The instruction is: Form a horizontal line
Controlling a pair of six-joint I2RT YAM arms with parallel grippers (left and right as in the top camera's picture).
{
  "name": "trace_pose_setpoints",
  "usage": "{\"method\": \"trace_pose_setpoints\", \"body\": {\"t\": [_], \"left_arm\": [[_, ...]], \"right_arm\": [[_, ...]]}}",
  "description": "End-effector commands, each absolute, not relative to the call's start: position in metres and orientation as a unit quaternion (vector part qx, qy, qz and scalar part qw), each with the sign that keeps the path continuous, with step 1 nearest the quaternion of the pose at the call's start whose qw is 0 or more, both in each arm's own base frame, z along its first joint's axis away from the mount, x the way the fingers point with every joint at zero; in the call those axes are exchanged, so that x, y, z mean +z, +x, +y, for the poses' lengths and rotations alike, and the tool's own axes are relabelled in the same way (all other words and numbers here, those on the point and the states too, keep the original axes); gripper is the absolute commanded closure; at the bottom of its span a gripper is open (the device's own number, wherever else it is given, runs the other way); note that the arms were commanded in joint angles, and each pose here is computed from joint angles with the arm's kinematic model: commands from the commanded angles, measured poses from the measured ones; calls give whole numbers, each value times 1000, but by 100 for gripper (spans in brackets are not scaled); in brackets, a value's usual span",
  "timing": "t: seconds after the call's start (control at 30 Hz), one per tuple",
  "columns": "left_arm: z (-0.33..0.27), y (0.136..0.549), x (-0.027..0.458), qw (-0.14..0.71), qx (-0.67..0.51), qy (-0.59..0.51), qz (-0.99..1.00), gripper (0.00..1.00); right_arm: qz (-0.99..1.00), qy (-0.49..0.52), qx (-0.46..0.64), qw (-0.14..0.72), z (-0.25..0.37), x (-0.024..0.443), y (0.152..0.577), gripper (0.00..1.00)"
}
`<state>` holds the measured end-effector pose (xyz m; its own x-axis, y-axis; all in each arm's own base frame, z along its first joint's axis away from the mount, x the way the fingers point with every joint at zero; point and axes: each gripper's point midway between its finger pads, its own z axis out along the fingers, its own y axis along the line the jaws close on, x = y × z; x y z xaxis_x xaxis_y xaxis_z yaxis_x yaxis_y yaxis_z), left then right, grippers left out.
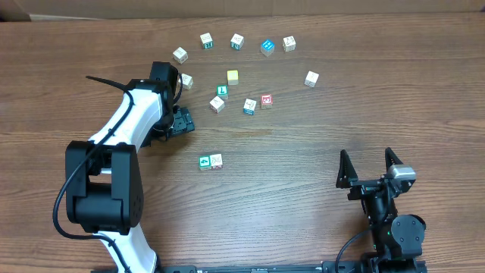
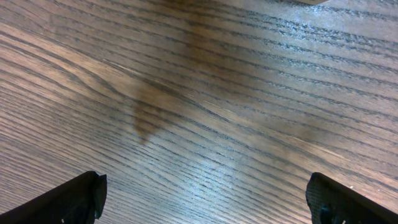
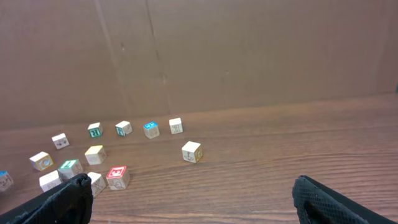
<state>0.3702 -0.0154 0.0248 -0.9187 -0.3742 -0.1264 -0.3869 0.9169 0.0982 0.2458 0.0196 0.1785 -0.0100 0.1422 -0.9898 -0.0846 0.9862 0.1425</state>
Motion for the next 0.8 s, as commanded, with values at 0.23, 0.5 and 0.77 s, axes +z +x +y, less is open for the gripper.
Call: {"method": "trace_pose_setpoints", "body": {"t": [0.23, 0.5, 0.77], "left_arm": [[-14, 367, 20, 46, 69, -195, 977, 0], [-14, 367, 20, 46, 69, -195, 977, 1], [-14, 367, 20, 46, 69, -195, 977, 0]], "right_arm": [[658, -30, 132, 741, 43, 220, 237, 0], [627, -47, 175, 758, 54, 306, 215, 0], [702, -61, 181, 686, 63, 393, 225, 0]]}}
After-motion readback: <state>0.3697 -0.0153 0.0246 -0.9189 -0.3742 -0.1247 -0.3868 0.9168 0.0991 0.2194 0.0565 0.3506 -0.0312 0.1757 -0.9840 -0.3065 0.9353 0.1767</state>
